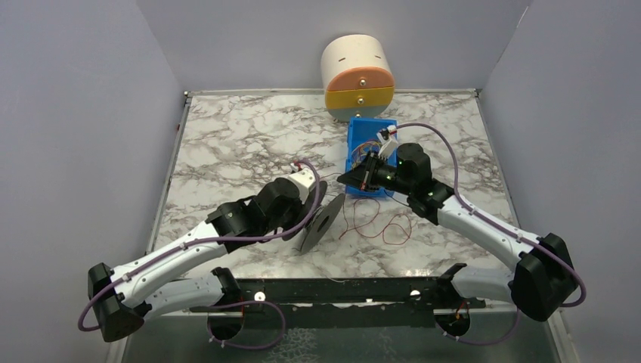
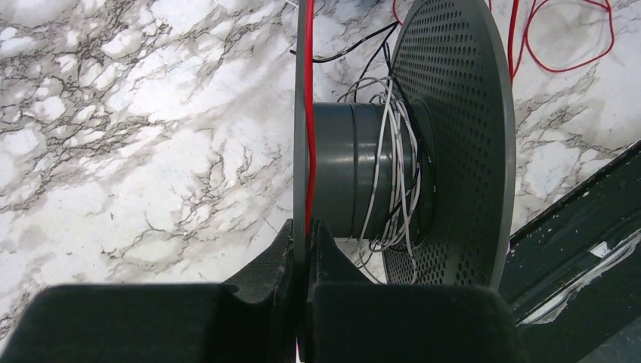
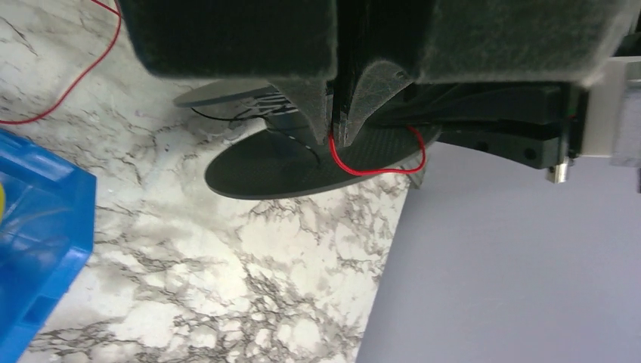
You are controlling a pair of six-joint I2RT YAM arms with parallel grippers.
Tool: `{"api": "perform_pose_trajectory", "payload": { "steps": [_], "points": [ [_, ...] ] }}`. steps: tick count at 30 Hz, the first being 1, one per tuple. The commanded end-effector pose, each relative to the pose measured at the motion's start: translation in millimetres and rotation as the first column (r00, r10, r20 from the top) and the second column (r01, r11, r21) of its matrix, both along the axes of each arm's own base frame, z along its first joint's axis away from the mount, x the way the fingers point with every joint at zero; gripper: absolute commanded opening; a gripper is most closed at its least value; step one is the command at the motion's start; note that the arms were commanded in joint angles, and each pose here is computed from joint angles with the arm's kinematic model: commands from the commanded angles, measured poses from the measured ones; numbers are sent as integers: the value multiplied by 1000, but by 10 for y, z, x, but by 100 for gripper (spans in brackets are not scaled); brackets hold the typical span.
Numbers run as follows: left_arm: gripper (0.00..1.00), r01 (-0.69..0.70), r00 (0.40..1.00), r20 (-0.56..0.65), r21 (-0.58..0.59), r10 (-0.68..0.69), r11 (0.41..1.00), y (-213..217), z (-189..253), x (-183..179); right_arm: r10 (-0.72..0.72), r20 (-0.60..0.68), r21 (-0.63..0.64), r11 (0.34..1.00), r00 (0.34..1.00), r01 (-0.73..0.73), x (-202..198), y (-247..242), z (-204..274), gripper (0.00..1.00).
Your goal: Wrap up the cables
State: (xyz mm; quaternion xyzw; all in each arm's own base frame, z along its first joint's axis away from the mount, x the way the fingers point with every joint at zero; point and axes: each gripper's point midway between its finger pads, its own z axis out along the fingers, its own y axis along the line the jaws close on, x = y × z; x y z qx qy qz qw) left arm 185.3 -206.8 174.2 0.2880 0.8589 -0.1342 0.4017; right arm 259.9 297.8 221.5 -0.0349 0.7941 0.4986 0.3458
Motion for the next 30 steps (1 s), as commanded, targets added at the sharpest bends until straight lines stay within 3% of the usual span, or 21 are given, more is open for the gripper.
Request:
{"api": "perform_pose_trajectory", "payload": {
  "steps": [1, 7, 16, 25, 30],
  "points": [
    [0, 0, 998, 69, -101, 6, 995, -50, 297, 39, -56, 70, -64, 996, 996, 61, 68, -121, 67, 1],
    [0, 18, 996, 88, -153, -4, 988, -60, 464, 2, -128, 129, -164, 975, 983, 148, 158, -323, -46, 1],
    [0, 45, 988, 154, -272, -3, 961, -54, 960, -50, -102, 173, -231, 963, 980, 141, 166, -378, -332, 1],
    [0, 54, 977, 210, -345, 21, 937, -7, 1375, -65, -81, 181, -243, 962, 980, 124, 136, -386, -567, 24],
    [0, 41, 972, 228, -371, 48, 928, 33, 1504, -52, -76, 174, -245, 962, 982, 118, 126, -384, -659, 27]
  ]
}}
